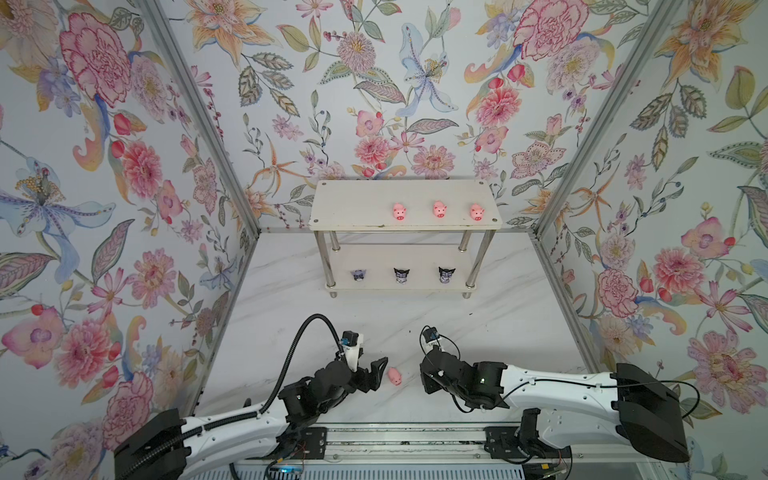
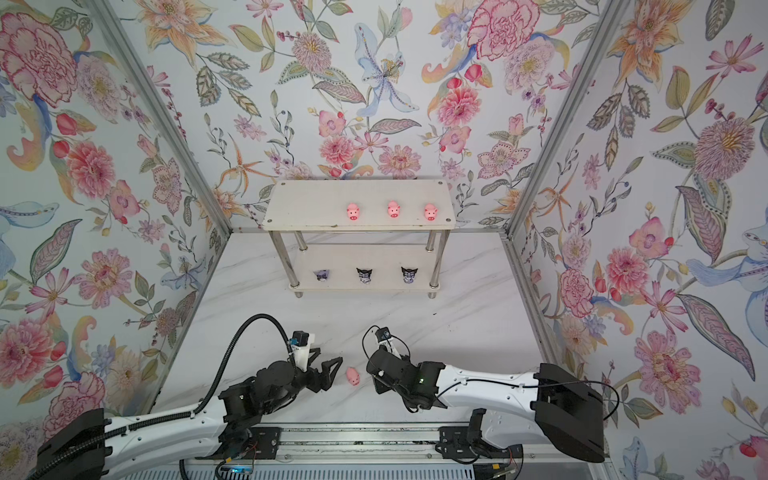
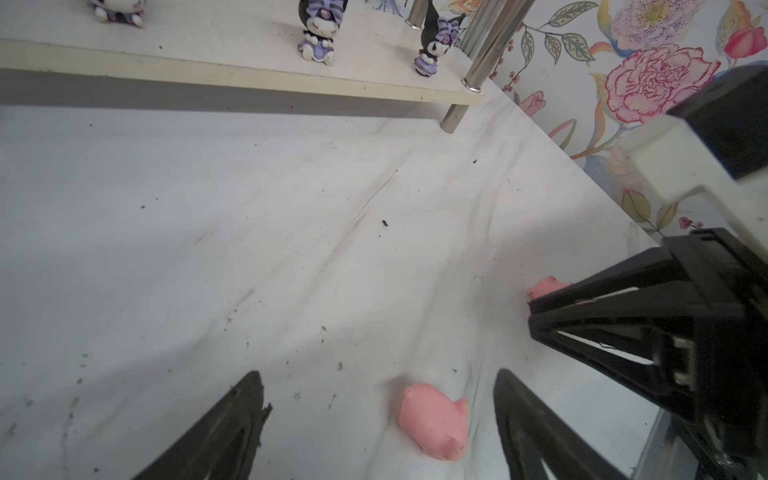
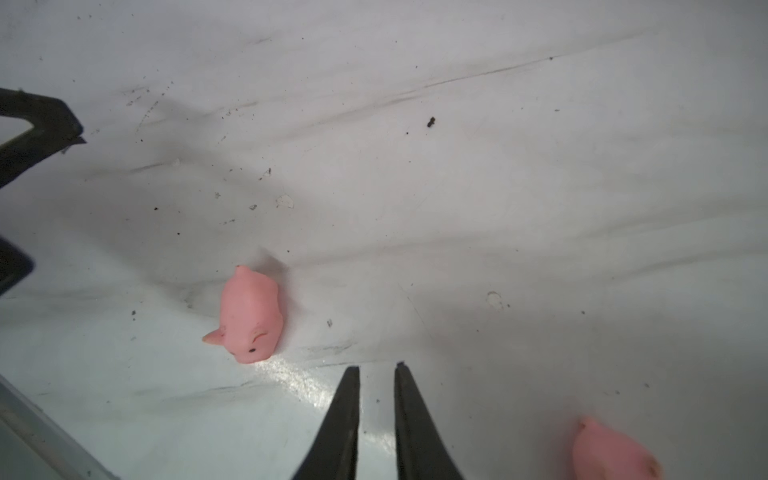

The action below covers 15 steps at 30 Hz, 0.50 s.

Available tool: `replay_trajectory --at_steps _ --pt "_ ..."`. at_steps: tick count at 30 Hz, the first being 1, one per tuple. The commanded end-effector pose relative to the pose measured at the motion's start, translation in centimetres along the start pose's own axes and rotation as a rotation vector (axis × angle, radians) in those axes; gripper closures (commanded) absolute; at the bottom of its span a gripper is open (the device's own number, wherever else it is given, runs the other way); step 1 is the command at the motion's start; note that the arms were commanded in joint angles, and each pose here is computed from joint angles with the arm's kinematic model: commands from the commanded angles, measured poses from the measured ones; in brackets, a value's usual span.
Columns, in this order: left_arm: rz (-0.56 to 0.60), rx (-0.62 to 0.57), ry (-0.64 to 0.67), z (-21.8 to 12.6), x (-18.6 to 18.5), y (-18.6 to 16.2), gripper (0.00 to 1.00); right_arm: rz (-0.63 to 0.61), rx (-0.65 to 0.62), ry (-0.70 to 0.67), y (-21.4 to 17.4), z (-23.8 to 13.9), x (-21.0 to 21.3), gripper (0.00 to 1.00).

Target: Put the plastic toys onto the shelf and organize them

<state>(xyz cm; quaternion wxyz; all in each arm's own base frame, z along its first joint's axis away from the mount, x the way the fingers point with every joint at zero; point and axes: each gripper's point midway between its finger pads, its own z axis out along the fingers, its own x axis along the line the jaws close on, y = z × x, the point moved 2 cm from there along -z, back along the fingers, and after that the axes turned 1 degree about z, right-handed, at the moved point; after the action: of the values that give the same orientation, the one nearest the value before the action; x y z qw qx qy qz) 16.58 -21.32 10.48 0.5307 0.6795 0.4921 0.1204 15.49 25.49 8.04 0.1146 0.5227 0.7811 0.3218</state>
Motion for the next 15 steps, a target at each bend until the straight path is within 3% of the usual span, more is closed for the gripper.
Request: replay_trajectory --at_steps 1,4,8,15 --pt "-0.044 0.021 0.100 -0.2 0.6 -0.9 0.11 -0.059 0.008 -0.014 0.4 0.6 0.2 0.81" --pt "-0.071 0.051 0.051 0.5 -1.7 -1.5 0.11 -0.080 -0.002 -0.037 0.9 0.9 0.0 0.80" --pt "-0.020 0.124 0.059 1.8 -4.1 -3.6 0.11 -0.076 -0.032 -0.038 1.9 0.8 -0.7 0.79" --pt "-0.021 0.198 0.103 3.5 -5.2 -6.0 0.12 -0.011 -0.067 0.017 2.5 0.4 -2.4 0.77"
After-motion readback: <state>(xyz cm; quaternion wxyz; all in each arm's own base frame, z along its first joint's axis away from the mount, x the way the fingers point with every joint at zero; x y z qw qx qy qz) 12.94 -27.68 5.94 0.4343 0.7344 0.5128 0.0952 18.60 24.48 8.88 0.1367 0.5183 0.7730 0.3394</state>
